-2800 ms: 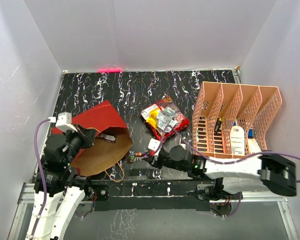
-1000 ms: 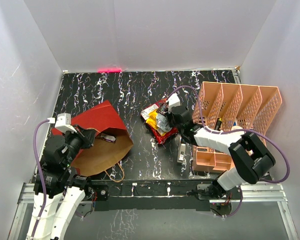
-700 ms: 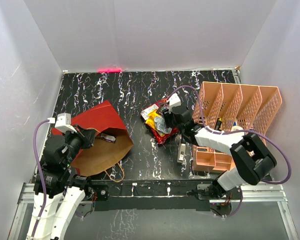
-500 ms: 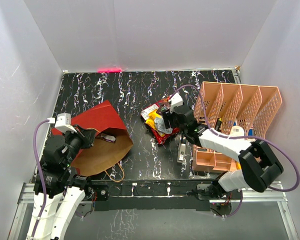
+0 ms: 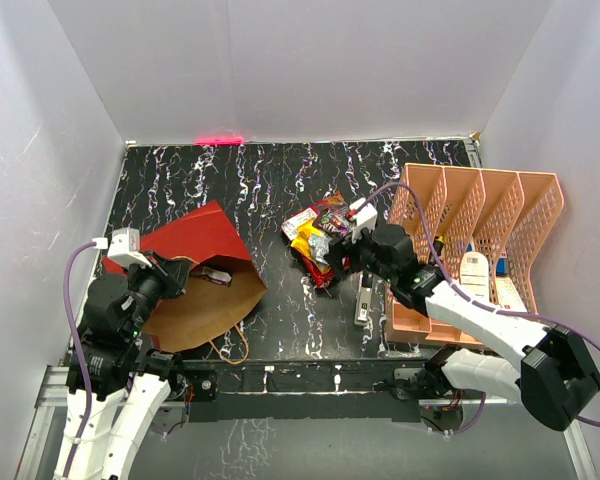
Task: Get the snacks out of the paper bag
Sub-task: Place the snack at the center of the board, then take out the snack from the paper bag.
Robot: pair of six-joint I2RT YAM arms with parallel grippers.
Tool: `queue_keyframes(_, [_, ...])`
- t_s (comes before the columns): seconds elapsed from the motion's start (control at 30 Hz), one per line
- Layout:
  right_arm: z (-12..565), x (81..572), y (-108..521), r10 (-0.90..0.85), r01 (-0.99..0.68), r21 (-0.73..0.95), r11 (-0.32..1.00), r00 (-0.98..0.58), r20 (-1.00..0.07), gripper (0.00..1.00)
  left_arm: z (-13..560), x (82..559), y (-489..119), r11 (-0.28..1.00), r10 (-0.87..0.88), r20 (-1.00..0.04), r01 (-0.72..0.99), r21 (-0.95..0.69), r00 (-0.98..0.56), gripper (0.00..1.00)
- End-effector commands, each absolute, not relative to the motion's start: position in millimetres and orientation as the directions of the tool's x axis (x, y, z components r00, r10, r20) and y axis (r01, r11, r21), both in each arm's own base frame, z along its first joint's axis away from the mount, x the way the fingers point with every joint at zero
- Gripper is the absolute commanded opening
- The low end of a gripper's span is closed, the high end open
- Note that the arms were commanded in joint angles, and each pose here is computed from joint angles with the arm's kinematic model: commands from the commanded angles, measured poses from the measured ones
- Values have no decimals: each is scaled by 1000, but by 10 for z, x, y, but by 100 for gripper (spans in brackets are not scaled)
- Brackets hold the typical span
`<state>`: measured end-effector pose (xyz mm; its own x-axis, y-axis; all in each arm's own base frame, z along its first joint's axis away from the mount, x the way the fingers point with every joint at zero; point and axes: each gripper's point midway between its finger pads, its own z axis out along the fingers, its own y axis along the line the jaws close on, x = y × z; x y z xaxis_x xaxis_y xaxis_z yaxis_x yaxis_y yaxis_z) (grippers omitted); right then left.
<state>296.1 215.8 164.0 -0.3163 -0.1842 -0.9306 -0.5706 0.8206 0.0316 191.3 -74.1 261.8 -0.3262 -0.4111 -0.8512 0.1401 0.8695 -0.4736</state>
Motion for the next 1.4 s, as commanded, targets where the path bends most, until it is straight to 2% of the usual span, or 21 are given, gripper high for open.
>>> queue_keyframes(0.0, [1779, 2557, 2553, -115, -723, 120, 680, -267, -957, 80, 2672, 1936, -746, 866, -418, -856, 153, -477, -305, 0])
queue_keyframes(0.13, [1860, 2294, 2944, -161, -795, 31, 606, -161, -974, 82, 2680, 1932, -745, 865, -419, -856, 154, -478, -301, 0])
queue_keyframes(0.5, [1458, 1630, 4044, -323, -919, -64, 389, -71, -944, 85, 2670, 1938, -749, 866, -417, -856, 153, -477, -306, 0])
queue_keyframes(0.6, [1519, 1545, 4258, -341, -929, -147, 340, 24, -940, 86, 2665, 1945, -755, 865, -416, -855, 154, -477, -309, 0])
queue_keyframes(0.77, [1578, 1379, 4563, -316, -922, -351, 161, 289, -904, 84, 2678, 1926, -747, 865, -418, -857, 157, -477, -301, 0])
queue_keyframes(0.9, [1640, 1474, 4799, -267, -892, -417, 173, 365, -892, 79, 2688, 1918, -746, 864, -420, -858, 159, -478, -296, 0])
queue_keyframes(1.0, [1527, 1617, 5017, -274, -878, -423, 223, 360, -892, 65, 2694, 1917, -748, 863, -421, -858, 162, -479, -294, 0])
queue_keyframes(1.1, [1423, 1836, 5203, -262, -844, -421, 331, 347, -901, 60, 2700, 1909, -749, 862, -422, -859, 165, -479, -291, 0])
queue_keyframes(1.3, [1279, 2351, 5449, -316, -681, -510, 525, 401, -860, 58, 2715, 1894, -745, 861, -424, -860, 168, -480, -284, 0])
queue_keyframes(1.37, [1197, 2478, 5503, -365, -626, -564, 539, 430, -826, 61, 2712, 1895, -738, 862, -425, -860, 163, -480, -283, 0])
